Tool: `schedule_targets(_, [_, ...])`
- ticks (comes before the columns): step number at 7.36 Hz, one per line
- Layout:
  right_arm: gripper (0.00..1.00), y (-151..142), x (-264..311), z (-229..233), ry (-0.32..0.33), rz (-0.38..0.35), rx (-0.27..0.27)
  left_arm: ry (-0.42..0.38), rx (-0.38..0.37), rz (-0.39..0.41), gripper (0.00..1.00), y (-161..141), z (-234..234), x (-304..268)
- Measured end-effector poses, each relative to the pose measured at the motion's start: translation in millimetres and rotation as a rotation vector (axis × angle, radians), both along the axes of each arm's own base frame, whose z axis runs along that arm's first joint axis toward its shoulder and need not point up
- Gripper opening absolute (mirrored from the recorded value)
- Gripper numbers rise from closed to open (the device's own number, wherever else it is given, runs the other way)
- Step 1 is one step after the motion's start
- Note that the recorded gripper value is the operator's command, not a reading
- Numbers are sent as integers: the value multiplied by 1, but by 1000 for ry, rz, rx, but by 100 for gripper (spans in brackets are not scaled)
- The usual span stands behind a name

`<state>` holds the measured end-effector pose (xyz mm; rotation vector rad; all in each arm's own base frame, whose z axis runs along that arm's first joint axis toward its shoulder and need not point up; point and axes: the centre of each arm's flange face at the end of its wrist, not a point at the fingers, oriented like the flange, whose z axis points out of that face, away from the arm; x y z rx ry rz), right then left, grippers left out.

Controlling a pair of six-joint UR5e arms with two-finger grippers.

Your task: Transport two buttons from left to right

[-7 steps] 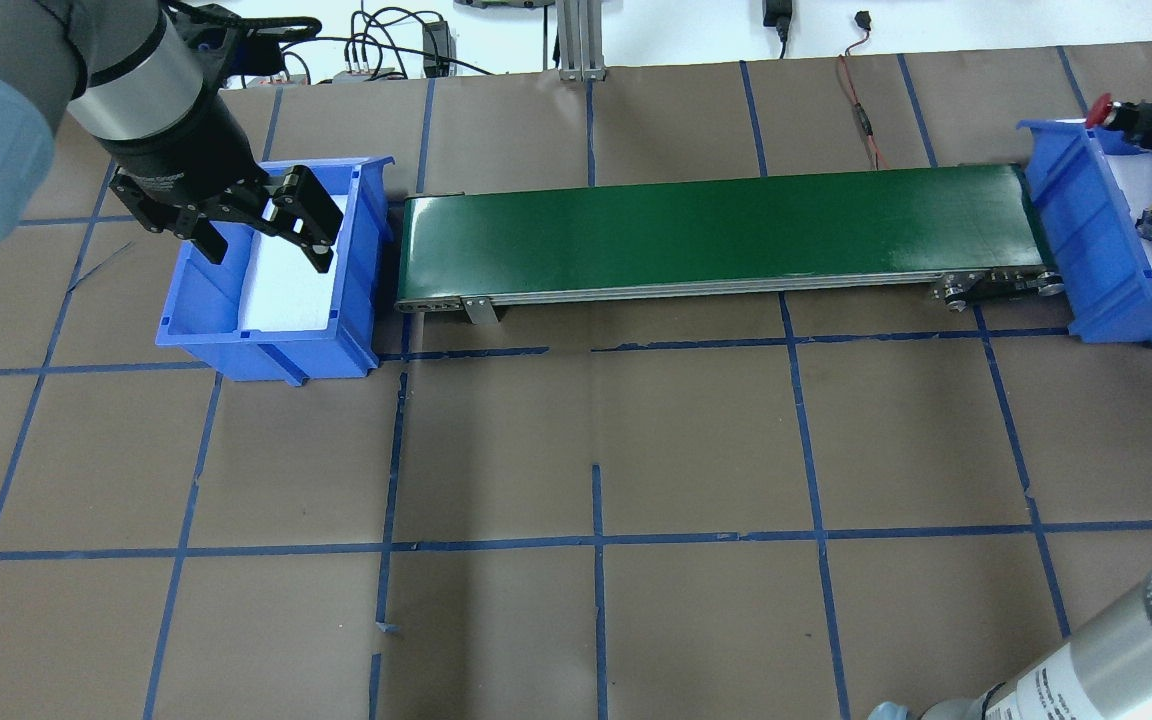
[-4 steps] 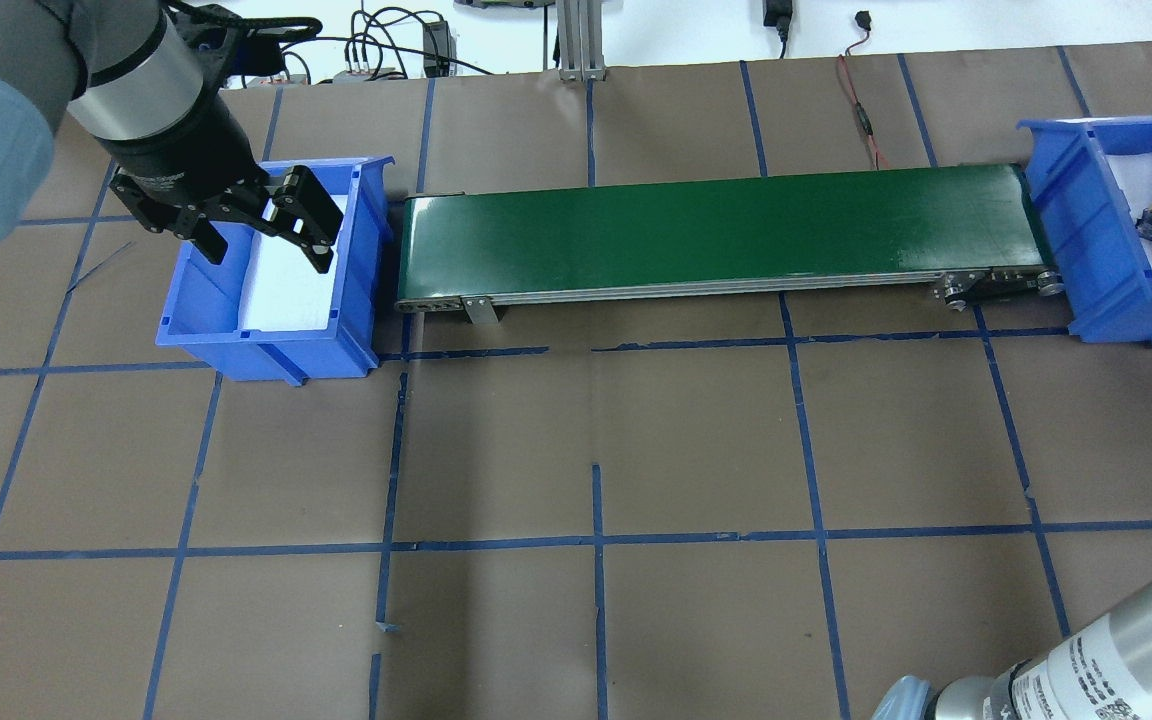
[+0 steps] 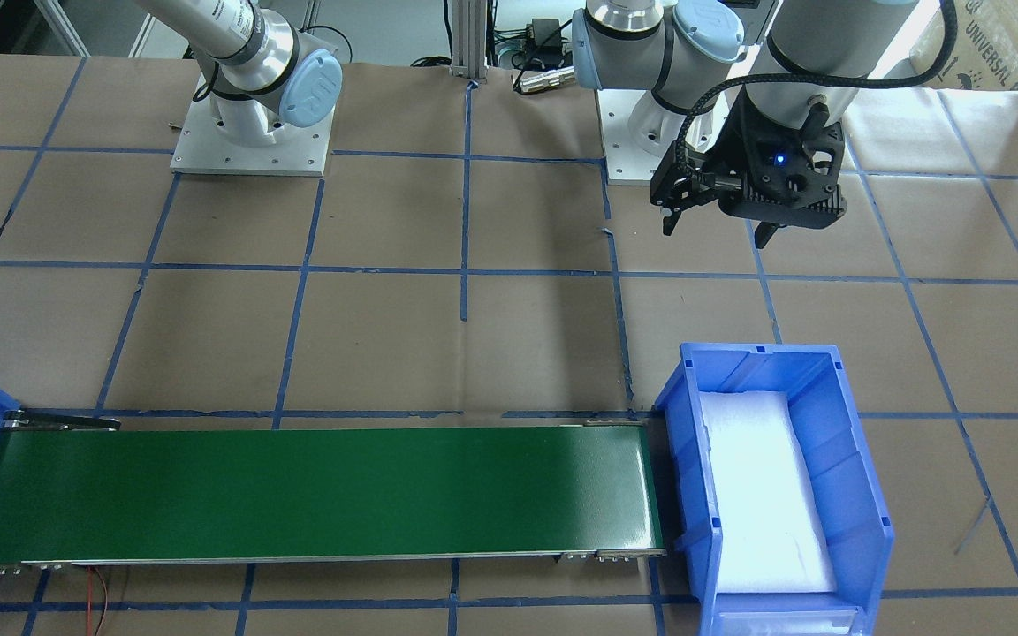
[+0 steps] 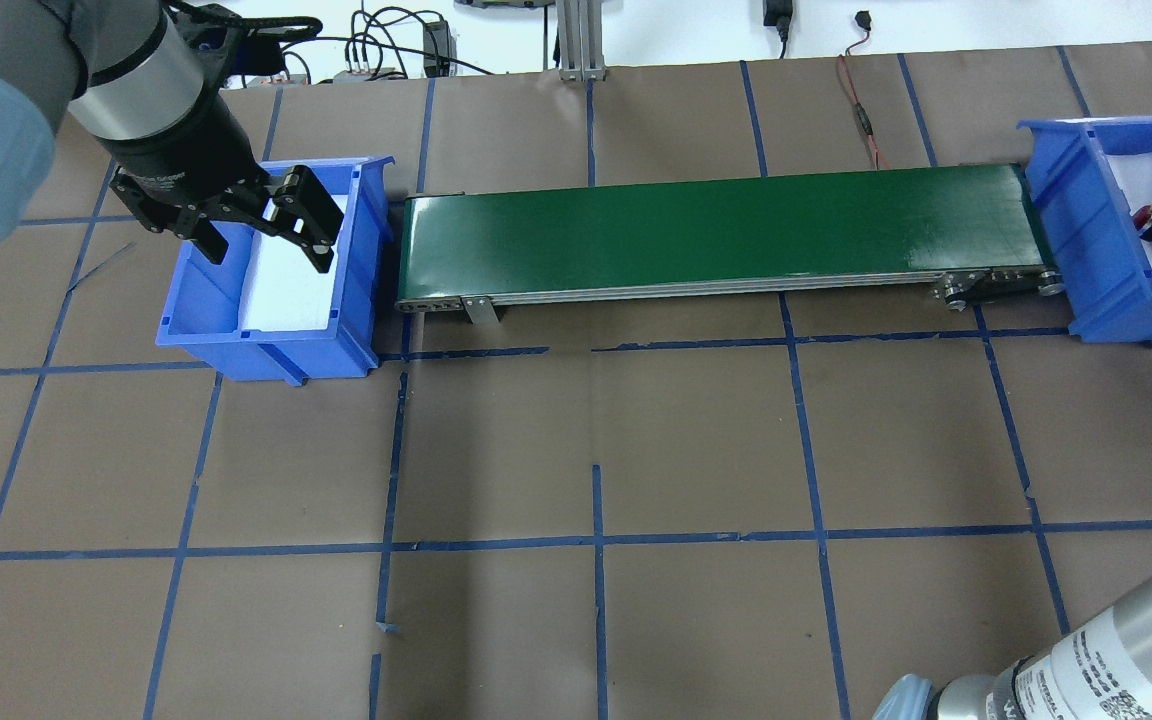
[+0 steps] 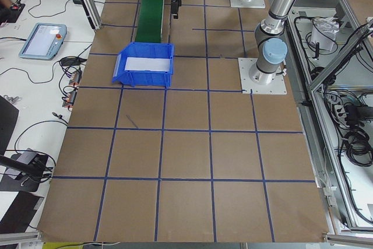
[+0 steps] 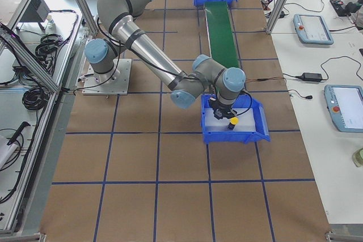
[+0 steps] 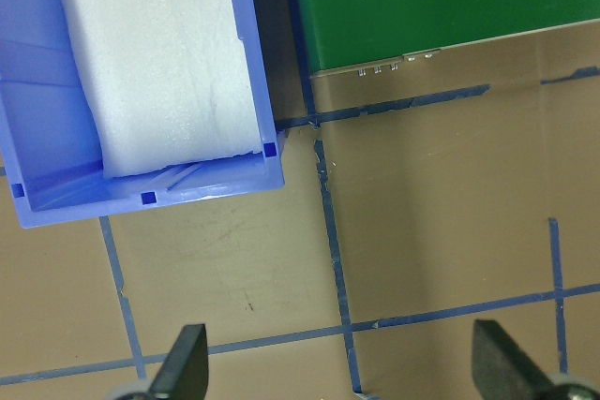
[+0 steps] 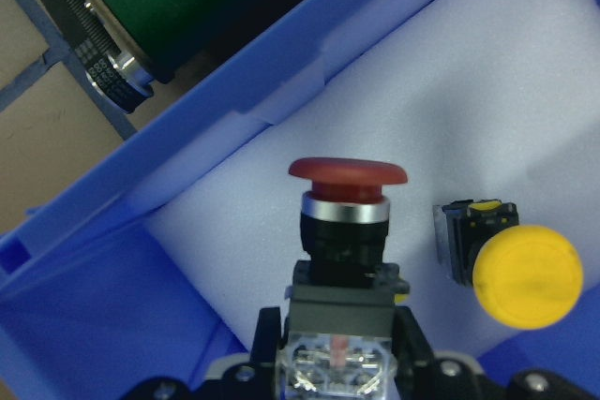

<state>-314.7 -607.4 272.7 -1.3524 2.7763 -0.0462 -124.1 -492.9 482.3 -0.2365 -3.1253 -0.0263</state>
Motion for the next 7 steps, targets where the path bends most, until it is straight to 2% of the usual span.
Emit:
schedule_targets(1, [100,-2,0,0,-2,-13,-4,0,0,0,100,0,0,0])
schedule_targets(2, [100,-2,2,20,16,-36,-26,0,0,0,100,0,0,0])
schedule_targets(3, [100,2,12,58,46,-68,-55,0,0,0,100,0,0,0])
schedule_targets(4, [100,8,35,98,68,-97,-62,0,-1,0,100,0,0,0])
schedule_targets(5, [100,14,75,133,82,-122,-52,0,0,1,100,0,0,0])
schedule_targets(7, [100,31,198,193,73,-242,-20,0,1,1,100,0,0,0])
